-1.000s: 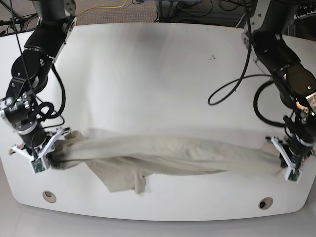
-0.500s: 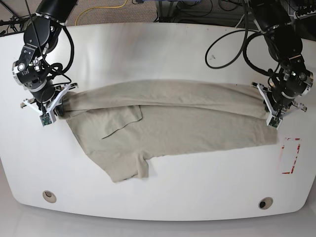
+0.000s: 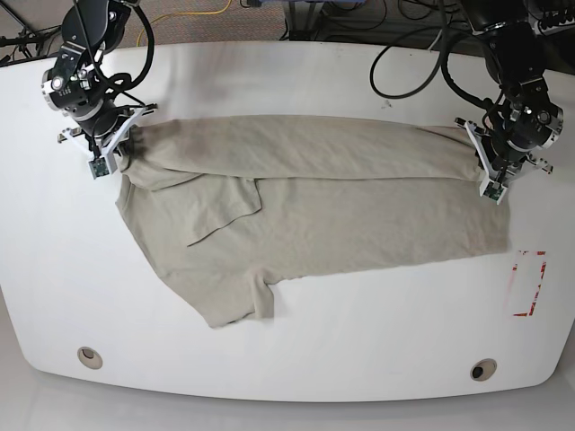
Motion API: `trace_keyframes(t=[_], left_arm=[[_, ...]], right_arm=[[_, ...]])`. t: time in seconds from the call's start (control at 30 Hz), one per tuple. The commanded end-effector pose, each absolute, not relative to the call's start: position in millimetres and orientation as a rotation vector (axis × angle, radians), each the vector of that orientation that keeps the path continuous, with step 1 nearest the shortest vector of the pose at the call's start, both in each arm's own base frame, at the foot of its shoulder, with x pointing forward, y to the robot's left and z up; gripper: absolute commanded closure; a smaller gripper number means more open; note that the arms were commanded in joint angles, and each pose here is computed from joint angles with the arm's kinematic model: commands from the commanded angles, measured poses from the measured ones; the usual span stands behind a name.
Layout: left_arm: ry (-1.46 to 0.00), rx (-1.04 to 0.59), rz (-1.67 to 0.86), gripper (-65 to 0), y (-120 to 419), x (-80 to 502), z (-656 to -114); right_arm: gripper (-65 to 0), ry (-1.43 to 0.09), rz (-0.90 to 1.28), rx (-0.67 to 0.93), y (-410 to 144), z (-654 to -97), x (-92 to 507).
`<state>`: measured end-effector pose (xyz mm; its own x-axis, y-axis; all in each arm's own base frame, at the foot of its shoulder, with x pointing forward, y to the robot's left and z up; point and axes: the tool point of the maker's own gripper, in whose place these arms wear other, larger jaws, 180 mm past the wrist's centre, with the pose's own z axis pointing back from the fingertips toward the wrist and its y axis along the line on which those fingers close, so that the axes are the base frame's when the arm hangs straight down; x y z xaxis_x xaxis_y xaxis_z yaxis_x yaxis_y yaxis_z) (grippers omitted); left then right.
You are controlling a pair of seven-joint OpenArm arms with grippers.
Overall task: Fold the T-shirt properly
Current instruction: 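Swing the held hem over the shirt toward the collar and lower it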
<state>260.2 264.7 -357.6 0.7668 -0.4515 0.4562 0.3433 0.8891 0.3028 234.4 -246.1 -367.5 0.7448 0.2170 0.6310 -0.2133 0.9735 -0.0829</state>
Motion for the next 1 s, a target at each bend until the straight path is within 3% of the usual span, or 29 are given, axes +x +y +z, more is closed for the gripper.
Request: trace_keyframes(t=[0.0,0.97], left_arm=[[-0.573,0.226,-0.446,0.0,267.9,262.8,-349.4],[-0.422,0.27,-0.48,0.0,304.3,229.5,-370.4]], right_arm=[[0.0,-0.717,0.242,-0.012,-247.1,-361.1,234.1],[0.0,-0.591,0.252,-0.02,-253.6,-382.5,198.4]])
